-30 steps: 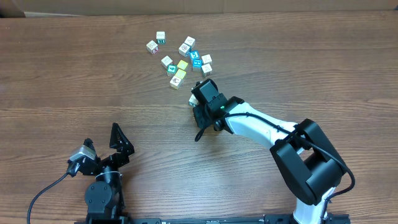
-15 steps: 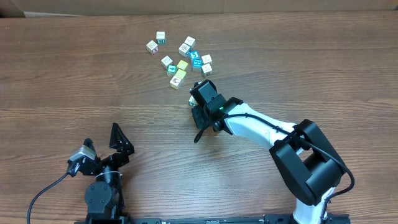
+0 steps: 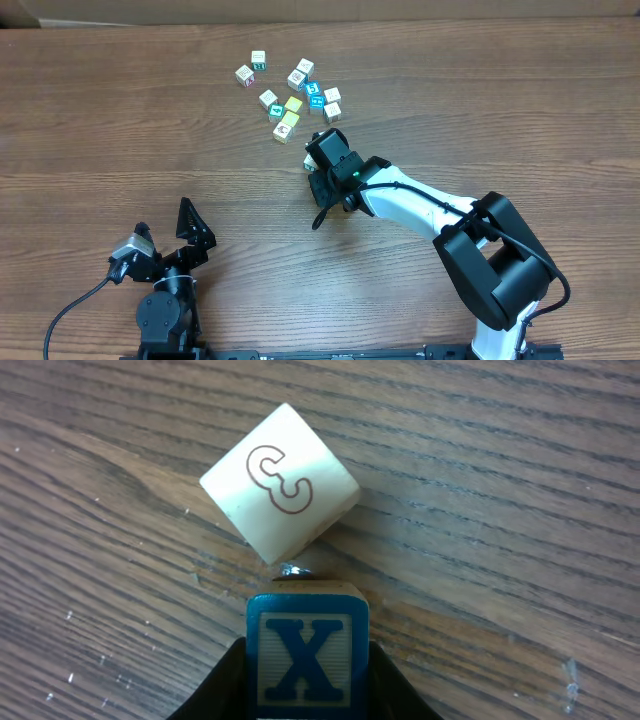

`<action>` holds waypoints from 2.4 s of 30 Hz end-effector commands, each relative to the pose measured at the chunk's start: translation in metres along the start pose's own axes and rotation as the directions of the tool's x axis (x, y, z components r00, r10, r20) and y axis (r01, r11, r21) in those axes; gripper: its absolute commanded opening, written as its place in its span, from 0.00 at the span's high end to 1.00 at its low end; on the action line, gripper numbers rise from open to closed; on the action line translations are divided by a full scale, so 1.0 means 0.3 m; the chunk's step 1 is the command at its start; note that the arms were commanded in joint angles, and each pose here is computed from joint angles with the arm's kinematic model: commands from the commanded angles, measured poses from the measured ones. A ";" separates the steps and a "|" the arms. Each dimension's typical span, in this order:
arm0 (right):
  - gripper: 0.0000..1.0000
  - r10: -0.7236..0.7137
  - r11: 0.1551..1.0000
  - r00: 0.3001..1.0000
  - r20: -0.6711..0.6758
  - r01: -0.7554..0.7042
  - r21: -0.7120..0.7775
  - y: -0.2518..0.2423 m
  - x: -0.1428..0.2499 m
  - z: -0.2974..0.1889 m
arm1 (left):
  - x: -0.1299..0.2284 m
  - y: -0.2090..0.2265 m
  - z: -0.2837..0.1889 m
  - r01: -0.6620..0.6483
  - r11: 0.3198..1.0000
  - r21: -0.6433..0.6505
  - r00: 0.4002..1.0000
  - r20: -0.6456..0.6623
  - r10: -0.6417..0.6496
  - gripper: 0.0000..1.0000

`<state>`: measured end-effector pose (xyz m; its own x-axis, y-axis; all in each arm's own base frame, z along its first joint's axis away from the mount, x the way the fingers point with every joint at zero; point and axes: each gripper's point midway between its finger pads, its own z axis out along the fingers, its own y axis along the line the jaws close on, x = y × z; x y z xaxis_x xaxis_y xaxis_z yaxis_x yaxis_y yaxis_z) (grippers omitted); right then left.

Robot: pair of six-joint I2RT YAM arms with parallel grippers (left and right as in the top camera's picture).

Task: Form a circle
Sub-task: 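Lower the held blue X block beside the cream 3 block, then release the blue X block and raise the right arm to the right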

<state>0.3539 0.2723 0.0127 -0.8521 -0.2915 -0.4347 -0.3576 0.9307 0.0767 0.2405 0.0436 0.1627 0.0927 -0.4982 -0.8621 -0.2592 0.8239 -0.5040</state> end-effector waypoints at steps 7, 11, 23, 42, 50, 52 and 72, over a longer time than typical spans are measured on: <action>0.75 0.007 0.999 1.000 0.001 -0.007 0.033 -0.013 0.010 0.012 | -0.004 0.005 -0.001 -0.010 1.000 -0.006 1.000 0.010 0.010 0.00; 0.75 0.007 0.999 1.000 0.002 -0.007 0.032 -0.013 0.009 0.012 | -0.004 0.005 -0.001 -0.010 1.000 -0.006 1.000 0.010 0.010 0.00; 0.71 0.004 0.999 1.000 0.005 -0.004 0.035 -0.014 0.008 0.021 | -0.004 0.005 -0.001 -0.010 1.000 -0.006 1.000 0.010 0.010 0.00; 0.51 0.005 0.999 1.000 0.014 -0.005 0.032 -0.010 -0.004 0.017 | -0.004 0.005 -0.001 -0.010 1.000 -0.006 1.000 0.010 0.010 0.00; 0.46 0.012 0.998 0.988 0.152 -0.022 0.063 -0.017 -0.149 -0.107 | -0.004 0.005 -0.001 -0.010 1.000 -0.006 1.000 0.010 0.010 0.01; 0.45 0.019 0.997 0.979 0.205 -0.034 0.069 -0.021 -0.201 -0.164 | -0.004 0.005 -0.001 -0.010 1.000 -0.006 1.000 0.010 0.010 0.00; 0.00 0.342 0.887 0.915 0.216 -0.390 0.249 -0.649 -0.203 -0.298 | -0.004 0.005 -0.001 -0.010 1.000 -0.006 1.000 0.010 0.010 0.00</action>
<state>0.4345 0.1149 0.0965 -0.8326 0.0478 -0.5518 0.0473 0.9988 0.0150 0.2405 0.0436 0.1626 0.0923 -0.4982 -0.8621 -0.2594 0.8239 -0.5039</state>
